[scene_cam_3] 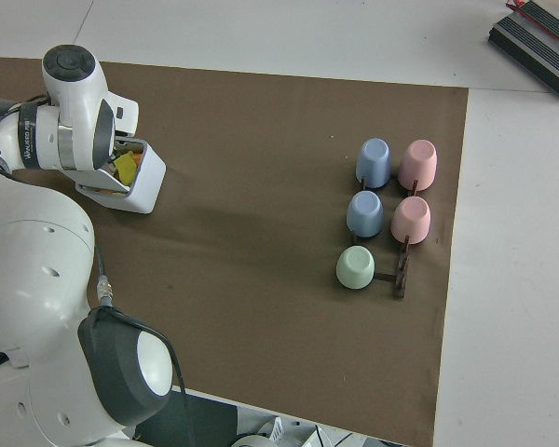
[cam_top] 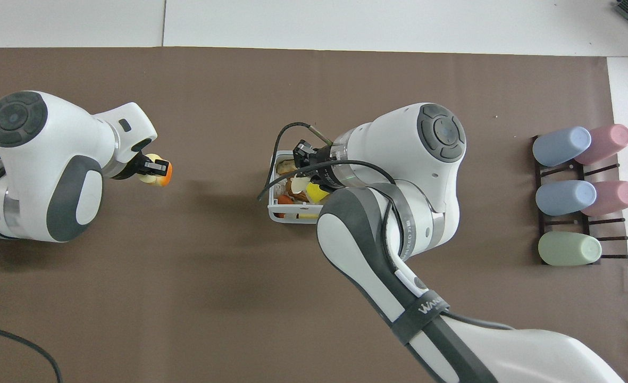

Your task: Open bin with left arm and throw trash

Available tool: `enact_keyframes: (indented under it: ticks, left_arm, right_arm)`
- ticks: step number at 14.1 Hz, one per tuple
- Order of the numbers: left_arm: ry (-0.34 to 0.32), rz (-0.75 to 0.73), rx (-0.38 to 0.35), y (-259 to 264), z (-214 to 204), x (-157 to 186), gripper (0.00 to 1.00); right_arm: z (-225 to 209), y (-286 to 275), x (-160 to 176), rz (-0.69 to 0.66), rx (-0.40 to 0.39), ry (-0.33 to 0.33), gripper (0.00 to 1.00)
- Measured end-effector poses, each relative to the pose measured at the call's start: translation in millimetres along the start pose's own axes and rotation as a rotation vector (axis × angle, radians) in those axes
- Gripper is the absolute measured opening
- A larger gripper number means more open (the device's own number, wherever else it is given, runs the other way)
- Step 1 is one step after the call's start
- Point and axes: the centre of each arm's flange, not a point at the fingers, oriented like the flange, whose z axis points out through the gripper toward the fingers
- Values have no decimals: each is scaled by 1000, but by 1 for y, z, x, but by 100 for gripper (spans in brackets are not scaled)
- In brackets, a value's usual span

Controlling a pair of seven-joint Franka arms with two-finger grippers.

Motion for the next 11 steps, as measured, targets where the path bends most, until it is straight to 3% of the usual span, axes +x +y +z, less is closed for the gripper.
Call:
enact_keyframes:
  ticks: [3, 8, 10, 11]
  left_arm:
    - [12, -7, -50, 12, -25, 9, 9]
    - [28, -43, -197, 39, -40, 16, 9]
    - [29, -74, -280, 49, -41, 16, 9]
    - [30, -88, -315, 52, -41, 17, 9]
  right_arm:
    - [7, 2, 4, 13, -1, -5, 22]
    - [6, 2, 4, 13, 1, -5, 78]
    - [6, 1, 4, 12, 1, -5, 98]
    - [5, 1, 4, 11, 3, -3, 100]
